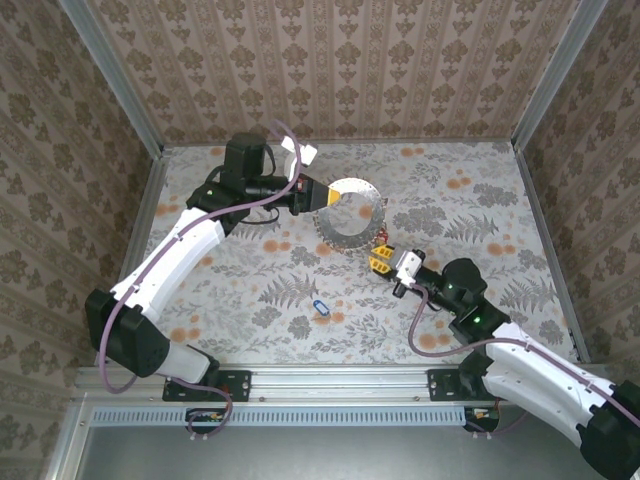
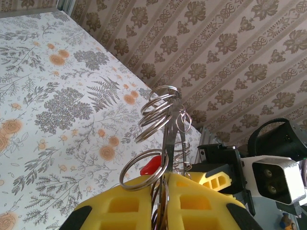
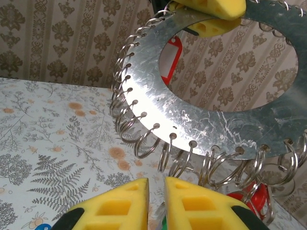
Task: Put the keys on the keyring
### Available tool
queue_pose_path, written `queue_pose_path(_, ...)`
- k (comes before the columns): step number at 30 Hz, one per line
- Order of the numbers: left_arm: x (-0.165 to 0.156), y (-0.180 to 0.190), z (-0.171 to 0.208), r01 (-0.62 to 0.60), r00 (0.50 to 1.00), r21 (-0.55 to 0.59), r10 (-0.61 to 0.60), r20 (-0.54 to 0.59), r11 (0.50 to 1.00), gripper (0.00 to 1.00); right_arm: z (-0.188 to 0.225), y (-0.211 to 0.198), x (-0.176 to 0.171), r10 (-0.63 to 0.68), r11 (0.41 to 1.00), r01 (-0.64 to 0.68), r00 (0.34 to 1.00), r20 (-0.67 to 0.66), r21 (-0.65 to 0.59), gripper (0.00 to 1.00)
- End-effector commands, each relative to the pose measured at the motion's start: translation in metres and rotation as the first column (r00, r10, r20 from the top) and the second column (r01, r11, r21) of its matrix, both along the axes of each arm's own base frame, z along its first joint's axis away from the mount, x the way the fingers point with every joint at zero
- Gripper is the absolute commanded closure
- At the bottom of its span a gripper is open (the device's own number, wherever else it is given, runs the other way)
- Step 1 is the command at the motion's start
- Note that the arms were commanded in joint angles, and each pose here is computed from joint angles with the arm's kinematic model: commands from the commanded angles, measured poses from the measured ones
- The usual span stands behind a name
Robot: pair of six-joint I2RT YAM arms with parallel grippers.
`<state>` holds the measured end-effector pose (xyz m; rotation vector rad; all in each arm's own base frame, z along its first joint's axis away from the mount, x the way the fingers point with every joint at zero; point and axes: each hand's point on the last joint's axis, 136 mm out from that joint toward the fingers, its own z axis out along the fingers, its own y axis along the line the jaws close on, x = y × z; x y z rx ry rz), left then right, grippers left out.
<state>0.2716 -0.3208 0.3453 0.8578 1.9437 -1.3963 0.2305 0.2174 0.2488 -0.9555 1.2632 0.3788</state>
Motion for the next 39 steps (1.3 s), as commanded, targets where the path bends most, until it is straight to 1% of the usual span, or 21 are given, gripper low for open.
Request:
queue_pose_path(1,-0.013,0.004,0.035,0.034,0.995,-0.056,-0.029,0.092,0.998,1.00,0.015,0.001,0.003,-0.017,1.000,0.016,0.998,0.057,0.021,0.81)
queue_pose_path(17,-0.012,0.003,0.034,0.028,0.996,-0.055,-0.023,0.088,0.998,1.00,0.020,0.004,0.007,-0.029,0.999,0.026,0.997,0.073,0.034,0.81)
queue_pose_path(22,-0.012,0.003,0.034,0.026,0.996,-0.057,-0.021,0.088,0.998,1.00,0.021,0.001,0.011,-0.084,0.996,0.080,0.992,0.091,0.048,0.81)
queue_pose_path(29,-0.012,0.002,0.034,0.027,0.996,-0.057,-0.022,0.085,0.998,1.00,0.019,-0.004,0.016,-0.136,0.990,0.131,0.986,0.096,0.047,0.77)
queue_pose_path(39,-0.013,0.001,0.037,0.031,0.996,-0.066,-0.025,0.088,0.997,1.00,0.011,0.002,0.015,-0.105,0.994,0.104,0.992,0.071,0.018,0.71)
